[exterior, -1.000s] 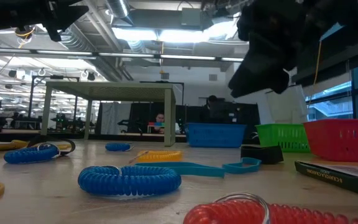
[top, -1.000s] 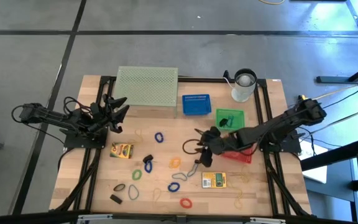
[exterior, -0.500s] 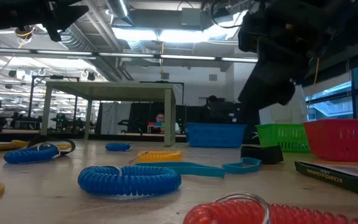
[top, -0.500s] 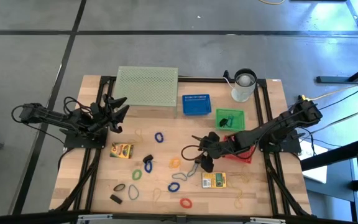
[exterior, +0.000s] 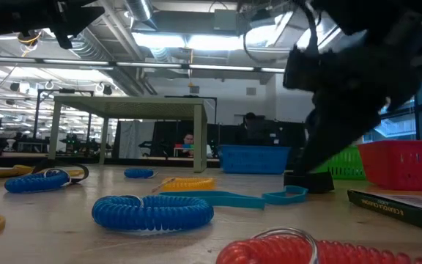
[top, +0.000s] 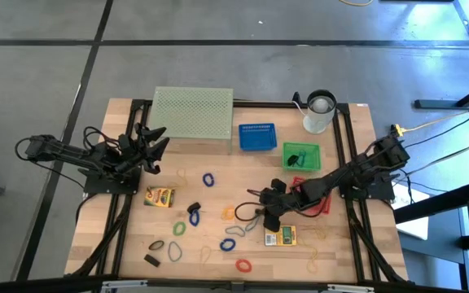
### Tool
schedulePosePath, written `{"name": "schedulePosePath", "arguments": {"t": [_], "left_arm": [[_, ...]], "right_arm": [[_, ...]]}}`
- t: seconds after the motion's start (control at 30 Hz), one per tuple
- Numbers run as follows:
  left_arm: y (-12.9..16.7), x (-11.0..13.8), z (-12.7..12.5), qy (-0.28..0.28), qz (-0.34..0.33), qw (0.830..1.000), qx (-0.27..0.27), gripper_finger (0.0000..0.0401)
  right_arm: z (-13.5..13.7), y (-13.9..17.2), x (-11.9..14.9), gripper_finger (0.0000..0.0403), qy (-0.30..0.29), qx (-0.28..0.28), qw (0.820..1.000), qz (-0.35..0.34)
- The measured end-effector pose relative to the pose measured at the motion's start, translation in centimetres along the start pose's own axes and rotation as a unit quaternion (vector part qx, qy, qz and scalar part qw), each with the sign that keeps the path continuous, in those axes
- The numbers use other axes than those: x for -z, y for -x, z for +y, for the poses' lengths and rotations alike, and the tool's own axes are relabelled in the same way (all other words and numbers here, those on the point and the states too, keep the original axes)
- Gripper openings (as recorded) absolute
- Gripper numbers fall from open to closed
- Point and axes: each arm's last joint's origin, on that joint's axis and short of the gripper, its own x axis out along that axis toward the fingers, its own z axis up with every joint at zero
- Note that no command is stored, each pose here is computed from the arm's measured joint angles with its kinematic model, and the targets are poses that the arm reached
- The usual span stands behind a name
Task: Pick & Place Office Desk Supplies
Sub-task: Put the black rubber band into the green bin
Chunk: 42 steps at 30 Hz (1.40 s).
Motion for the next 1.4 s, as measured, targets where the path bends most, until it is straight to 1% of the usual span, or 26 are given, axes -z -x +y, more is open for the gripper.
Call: {"name": "schedulePosePath", "arguments": {"t": [0.1, 0.2, 0.33, 0.43, 0.57, 0.7, 0.83, 0.87, 1.0, 1.07, 1.17, 1.27, 1.33, 1.4], "left_arm": [[0.0, 0.0, 0.0, 0.000, 0.000, 1.000, 0.000, 0.0191], [0.0, 0.0, 0.0, 0.000, 0.000, 1.000, 0.000, 0.0191], [0.0, 0.0, 0.0, 0.000, 0.000, 1.000, 0.000, 0.0189], [0.0, 0.0, 0.0, 0.000, 0.000, 1.000, 0.000, 0.0191], [0.0, 0.0, 0.0, 0.000, 0.000, 1.000, 0.000, 0.0190], [0.0, 0.0, 0.0, 0.000, 0.000, 1.000, -0.001, 0.0189], [0.0, 0.0, 0.0, 0.000, 0.000, 1.000, -0.001, 0.0191], [0.0, 0.0, 0.0, 0.000, 0.000, 1.000, 0.000, 0.0191], [0.0, 0.0, 0.0, 0.000, 0.000, 1.000, -0.001, 0.0189], [0.0, 0.0, 0.0, 0.000, 0.000, 1.000, -0.001, 0.0190], [0.0, 0.0, 0.0, 0.000, 0.000, 1.000, -0.001, 0.0191], [0.0, 0.0, 0.0, 0.000, 0.000, 1.000, -0.001, 0.0191], [0.0, 0.0, 0.0, 0.000, 0.000, 1.000, -0.001, 0.0189], [0.0, 0.0, 0.0, 0.000, 0.000, 1.000, -0.001, 0.0189]], "right_arm": [[0.0, -0.6, 0.4, 0.0201, 0.011, -0.014, 1.000, 0.023], [0.1, -1.0, 0.6, 0.0201, 0.026, -0.018, 0.999, 0.030], [0.1, -1.2, 0.6, 0.0199, 0.045, -0.007, 0.999, 0.025], [0.0, -1.3, 0.7, 0.0185, 0.056, -0.002, 0.998, 0.022], [-0.1, -1.3, 0.7, 0.0143, 0.064, 0.003, 0.998, 0.022], [0.0, -1.4, 0.6, 0.0083, 0.064, -0.002, 0.998, 0.016], [0.1, -1.3, 0.5, 0.0019, 0.079, -0.007, 0.997, 0.014], [0.1, -1.2, 0.5, 0.0011, 0.079, -0.008, 0.997, 0.013], [-0.1, -0.6, 0.3, 0.0014, 0.077, -0.002, 0.997, 0.009], [0.1, -0.2, -0.2, 0.0013, 0.081, 0.002, 0.997, -0.007], [0.4, 0.6, -1.2, 0.0006, 0.103, 0.010, 0.994, -0.041], [0.7, 1.6, -2.4, 0.0007, 0.124, 0.039, 0.988, -0.081], [1.0, 2.4, -3.5, 0.0012, 0.132, 0.073, 0.981, -0.120], [1.3, 3.2, -4.7, 0.0013, 0.141, 0.116, 0.970, -0.158]]}}
